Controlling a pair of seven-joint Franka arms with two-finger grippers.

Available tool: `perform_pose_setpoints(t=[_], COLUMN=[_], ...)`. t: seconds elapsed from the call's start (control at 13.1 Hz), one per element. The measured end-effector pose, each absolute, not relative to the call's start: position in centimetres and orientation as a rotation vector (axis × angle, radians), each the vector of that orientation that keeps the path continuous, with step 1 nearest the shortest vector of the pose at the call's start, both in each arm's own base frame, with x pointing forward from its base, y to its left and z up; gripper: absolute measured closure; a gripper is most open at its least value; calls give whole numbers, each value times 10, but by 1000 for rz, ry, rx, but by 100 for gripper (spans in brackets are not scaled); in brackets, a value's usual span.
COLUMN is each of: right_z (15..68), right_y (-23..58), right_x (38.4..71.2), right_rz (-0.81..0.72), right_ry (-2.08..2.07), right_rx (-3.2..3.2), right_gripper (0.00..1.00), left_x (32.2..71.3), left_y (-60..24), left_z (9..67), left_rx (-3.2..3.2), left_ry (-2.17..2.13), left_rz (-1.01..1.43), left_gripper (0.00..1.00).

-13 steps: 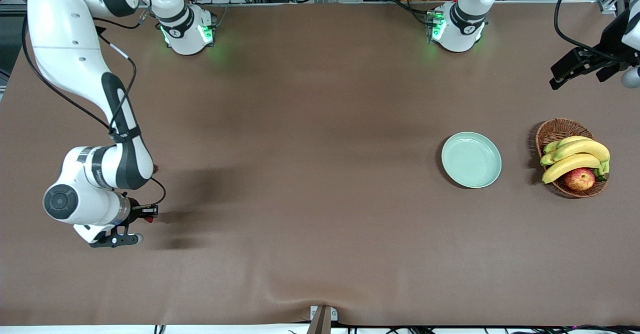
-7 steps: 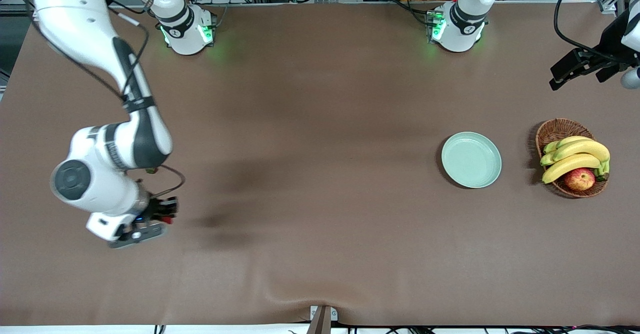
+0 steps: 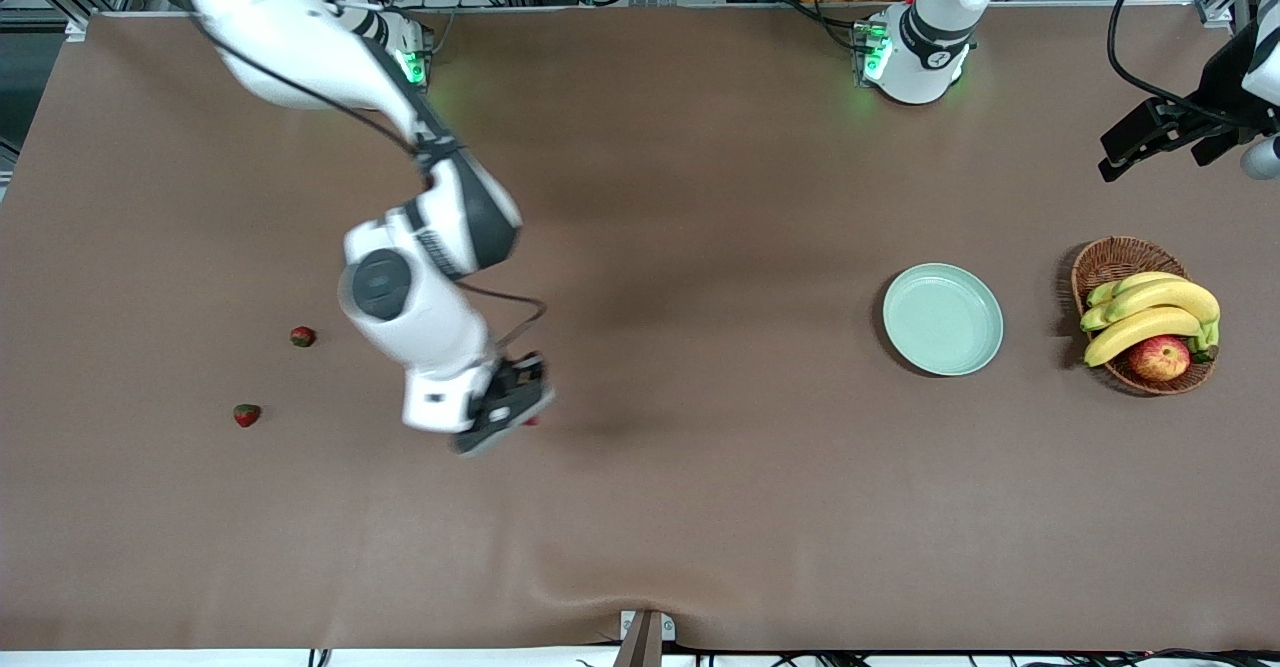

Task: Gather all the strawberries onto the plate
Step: 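Carry the strawberry to mid-table with the right gripper and release it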

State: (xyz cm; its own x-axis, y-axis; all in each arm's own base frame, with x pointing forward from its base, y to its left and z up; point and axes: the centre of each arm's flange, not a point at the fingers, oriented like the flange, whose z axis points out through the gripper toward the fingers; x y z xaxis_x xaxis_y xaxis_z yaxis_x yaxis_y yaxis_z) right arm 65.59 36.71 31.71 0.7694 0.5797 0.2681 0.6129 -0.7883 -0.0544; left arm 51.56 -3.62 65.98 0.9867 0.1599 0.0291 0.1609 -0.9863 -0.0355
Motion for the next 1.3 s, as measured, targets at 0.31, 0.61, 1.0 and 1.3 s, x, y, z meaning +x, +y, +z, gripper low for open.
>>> perform_pose_setpoints(t=[0.31,0.61,1.0,1.3], right_z=[242,201,188,208], right_y=[480,548,575,569], right_x=[591,524,492,507], right_rz=[-437,-389,-336,-375], right_ry=[-976,-950,-867,-833], right_rx=[-2733,-2709,-2729,-2735], right_gripper=[67,67,61,15], left_x=[520,525,531,540], left_y=[-37,-37,-38,-43], left_z=[654,649,642,632], left_rx=[-3092,-3092,-3091,-3092], left_ry=[-249,-248,-247,-235], left_rz=[-34,-33,-26,-38], left_gripper=[0,0,0,0])
